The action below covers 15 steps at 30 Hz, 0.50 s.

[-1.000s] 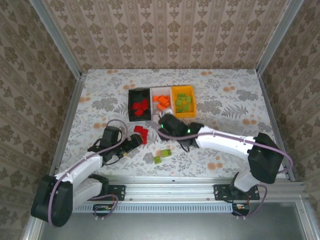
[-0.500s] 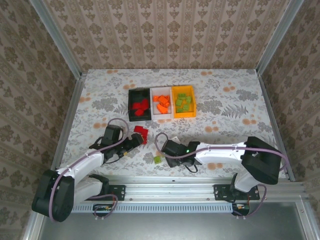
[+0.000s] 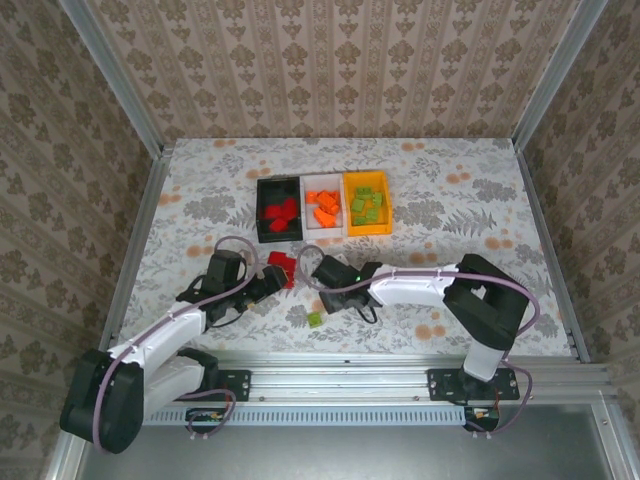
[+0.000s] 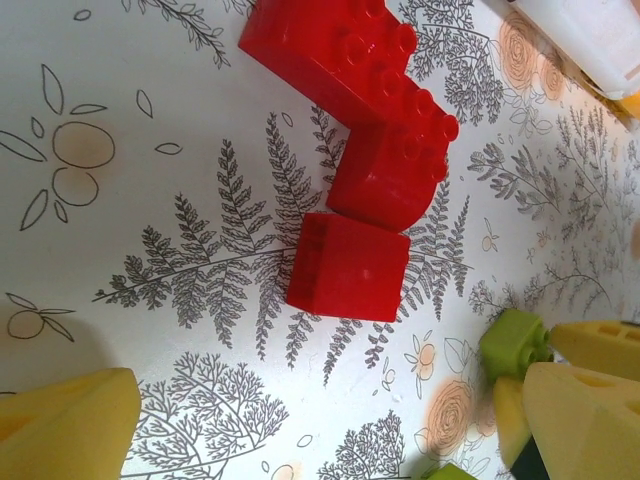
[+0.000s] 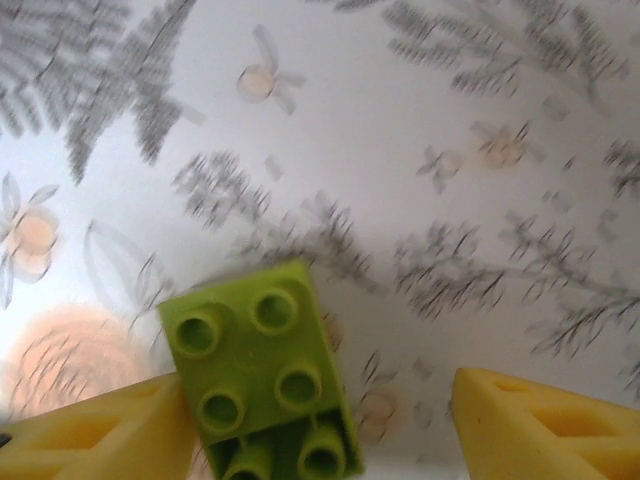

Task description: Sort the legos into containers by color

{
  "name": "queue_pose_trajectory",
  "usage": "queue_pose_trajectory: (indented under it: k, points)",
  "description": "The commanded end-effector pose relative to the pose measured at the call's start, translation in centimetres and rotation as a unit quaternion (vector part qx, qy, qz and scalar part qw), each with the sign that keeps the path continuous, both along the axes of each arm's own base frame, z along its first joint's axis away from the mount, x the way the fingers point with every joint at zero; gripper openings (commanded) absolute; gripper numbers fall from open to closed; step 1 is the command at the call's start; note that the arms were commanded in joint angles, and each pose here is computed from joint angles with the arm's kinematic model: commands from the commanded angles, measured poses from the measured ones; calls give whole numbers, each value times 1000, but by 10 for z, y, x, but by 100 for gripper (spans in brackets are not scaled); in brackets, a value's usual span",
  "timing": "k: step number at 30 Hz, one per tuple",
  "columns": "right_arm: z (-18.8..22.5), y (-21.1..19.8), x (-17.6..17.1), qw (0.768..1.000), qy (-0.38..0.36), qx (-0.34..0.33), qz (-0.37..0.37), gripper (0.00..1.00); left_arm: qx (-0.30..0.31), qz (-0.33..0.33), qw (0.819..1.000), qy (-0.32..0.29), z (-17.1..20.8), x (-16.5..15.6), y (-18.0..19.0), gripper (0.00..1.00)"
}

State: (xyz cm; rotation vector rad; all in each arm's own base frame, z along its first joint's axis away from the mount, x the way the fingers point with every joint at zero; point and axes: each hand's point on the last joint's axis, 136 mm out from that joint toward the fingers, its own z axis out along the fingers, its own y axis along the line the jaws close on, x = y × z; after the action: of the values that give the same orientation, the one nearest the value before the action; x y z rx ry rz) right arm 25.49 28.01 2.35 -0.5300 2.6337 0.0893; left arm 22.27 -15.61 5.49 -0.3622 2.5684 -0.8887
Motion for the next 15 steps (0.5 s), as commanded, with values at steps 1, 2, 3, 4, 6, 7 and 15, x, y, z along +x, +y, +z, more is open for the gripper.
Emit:
queue_pose_trajectory:
  k: [1,2,3,4,6,7,15]
  points:
    - [-2,-2,24,1000,-20,-7,-3,68,8,-11,1000,-6,1,1,0,100]
    - [-4,-4,26,1000,-18,-8,-8,68,9,-17,1000,-5,2,0,-1,100]
    - [-5,-5,28,1000,-14,-5,-12,67,12,-16,1000,-1,2,-1,1,100]
    - [-5,-3,28,1000,-11,1,-13,65,14,-16,1000,-1,2,-2,2,100]
    - [-5,0,26,1000,-7,13,-12,63,12,-6,1000,-7,1,-2,4,100]
    - [-5,1,25,1000,-6,19,-11,60,9,-3,1000,-10,2,-1,4,100]
    - [21,-1,34,998,-42,36,-26,34,9,-2,1000,-8,1,-3,5,100]
